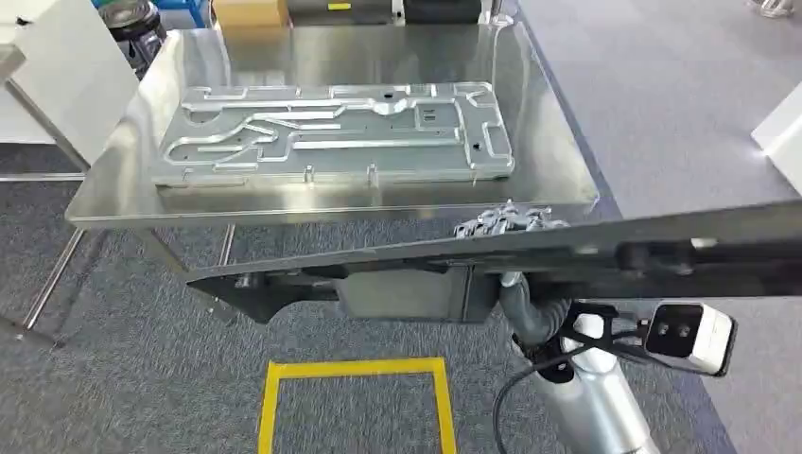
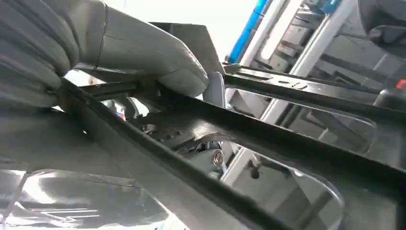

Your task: Take the parts from the cabinet and place them on the table.

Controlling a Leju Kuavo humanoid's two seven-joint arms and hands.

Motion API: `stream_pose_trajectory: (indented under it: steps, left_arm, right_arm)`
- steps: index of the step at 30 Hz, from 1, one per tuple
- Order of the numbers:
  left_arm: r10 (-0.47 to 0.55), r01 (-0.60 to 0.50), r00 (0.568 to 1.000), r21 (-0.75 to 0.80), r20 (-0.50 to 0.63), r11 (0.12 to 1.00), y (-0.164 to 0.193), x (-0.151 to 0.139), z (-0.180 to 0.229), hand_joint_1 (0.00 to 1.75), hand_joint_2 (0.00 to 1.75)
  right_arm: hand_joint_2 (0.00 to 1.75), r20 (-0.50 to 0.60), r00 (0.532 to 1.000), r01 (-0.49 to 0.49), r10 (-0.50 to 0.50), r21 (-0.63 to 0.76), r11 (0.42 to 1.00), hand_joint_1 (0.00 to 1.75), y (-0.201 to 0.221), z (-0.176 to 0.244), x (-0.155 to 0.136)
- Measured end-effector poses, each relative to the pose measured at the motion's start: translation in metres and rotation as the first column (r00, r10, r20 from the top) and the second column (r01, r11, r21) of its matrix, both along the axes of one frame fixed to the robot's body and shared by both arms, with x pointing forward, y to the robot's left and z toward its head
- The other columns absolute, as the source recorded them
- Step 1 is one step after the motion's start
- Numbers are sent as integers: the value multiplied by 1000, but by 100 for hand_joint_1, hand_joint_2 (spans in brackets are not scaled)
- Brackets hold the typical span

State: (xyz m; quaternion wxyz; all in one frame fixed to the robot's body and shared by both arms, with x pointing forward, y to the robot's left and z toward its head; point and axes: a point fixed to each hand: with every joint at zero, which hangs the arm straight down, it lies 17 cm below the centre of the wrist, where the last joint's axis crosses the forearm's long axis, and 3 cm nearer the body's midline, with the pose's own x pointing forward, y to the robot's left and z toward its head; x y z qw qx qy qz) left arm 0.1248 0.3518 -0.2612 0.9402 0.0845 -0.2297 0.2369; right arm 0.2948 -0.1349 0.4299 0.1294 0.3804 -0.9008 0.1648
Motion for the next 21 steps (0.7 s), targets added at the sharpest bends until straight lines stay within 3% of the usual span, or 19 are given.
stream_pose_trajectory:
  steps: [21]
  left_arm:
    - [12,-12,1000,3,-10,1000,0,-6,-1,0,175]
  right_arm:
    - [175,2,1000,-14,14,6,1000,175,0,1,-3]
